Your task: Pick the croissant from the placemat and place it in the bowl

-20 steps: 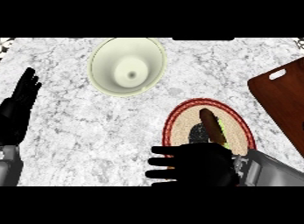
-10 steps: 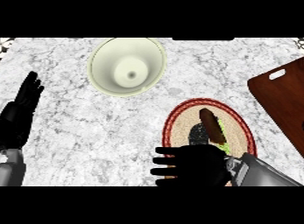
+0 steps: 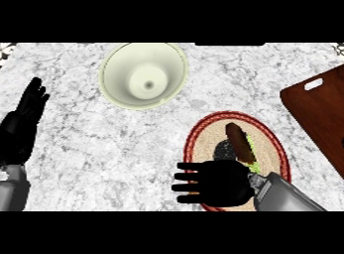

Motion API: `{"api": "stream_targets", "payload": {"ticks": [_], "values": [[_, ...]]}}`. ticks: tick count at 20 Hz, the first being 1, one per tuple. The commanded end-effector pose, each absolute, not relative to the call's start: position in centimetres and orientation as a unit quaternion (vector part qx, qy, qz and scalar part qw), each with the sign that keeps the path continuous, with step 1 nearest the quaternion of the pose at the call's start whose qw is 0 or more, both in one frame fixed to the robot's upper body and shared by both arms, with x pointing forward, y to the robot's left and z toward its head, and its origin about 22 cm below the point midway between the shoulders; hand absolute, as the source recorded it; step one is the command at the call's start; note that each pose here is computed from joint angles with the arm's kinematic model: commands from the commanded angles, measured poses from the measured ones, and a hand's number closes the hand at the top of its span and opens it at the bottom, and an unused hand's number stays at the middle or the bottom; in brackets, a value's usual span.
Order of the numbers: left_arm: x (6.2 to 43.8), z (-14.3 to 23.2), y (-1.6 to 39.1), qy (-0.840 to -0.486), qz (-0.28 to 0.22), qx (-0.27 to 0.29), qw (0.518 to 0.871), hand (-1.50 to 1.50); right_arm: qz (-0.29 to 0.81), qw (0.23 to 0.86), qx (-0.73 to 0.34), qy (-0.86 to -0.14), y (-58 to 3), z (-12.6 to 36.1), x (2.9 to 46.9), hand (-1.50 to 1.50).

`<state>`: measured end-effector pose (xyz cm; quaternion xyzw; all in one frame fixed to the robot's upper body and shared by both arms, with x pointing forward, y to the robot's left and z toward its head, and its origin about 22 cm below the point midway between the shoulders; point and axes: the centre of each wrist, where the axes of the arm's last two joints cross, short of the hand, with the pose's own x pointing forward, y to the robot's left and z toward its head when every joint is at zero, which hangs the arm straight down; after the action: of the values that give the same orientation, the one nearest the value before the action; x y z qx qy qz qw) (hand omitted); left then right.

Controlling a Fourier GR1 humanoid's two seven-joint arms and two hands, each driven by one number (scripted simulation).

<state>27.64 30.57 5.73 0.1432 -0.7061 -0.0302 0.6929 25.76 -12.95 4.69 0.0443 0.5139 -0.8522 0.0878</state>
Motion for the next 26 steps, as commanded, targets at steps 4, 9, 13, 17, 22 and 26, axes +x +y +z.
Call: {"api": "stream_targets", "payload": {"ticks": [4,9,13,17,22,26], "values": [[25.7,5.9,30.8,-0.702,-0.035,0.142,0.697,0.00,-0.854,0.083,0.054,0.511,-12.2,4.8,26.3,-1.50],[26.2,5.8,30.0,-0.704,-0.033,0.144,0.695,0.00,-0.875,0.081,0.025,0.476,-10.1,3.0,25.9,1.50],[27.7,4.8,30.3,-0.707,-0.035,0.146,0.691,0.00,-0.865,0.100,-0.004,0.492,-9.2,-0.4,24.6,1.50],[27.4,6.7,31.3,-0.705,-0.034,0.144,0.694,0.00,-0.865,0.105,0.000,0.491,-8.5,-0.1,25.8,1.50],[27.4,6.8,30.2,-0.711,-0.033,0.148,0.687,0.00,-0.844,-0.013,0.026,0.536,-6.0,1.9,26.9,1.50],[27.6,6.1,30.4,-0.703,-0.023,0.151,0.694,0.00,-0.810,-0.239,0.112,0.523,-7.8,1.3,27.5,1.50]]}}
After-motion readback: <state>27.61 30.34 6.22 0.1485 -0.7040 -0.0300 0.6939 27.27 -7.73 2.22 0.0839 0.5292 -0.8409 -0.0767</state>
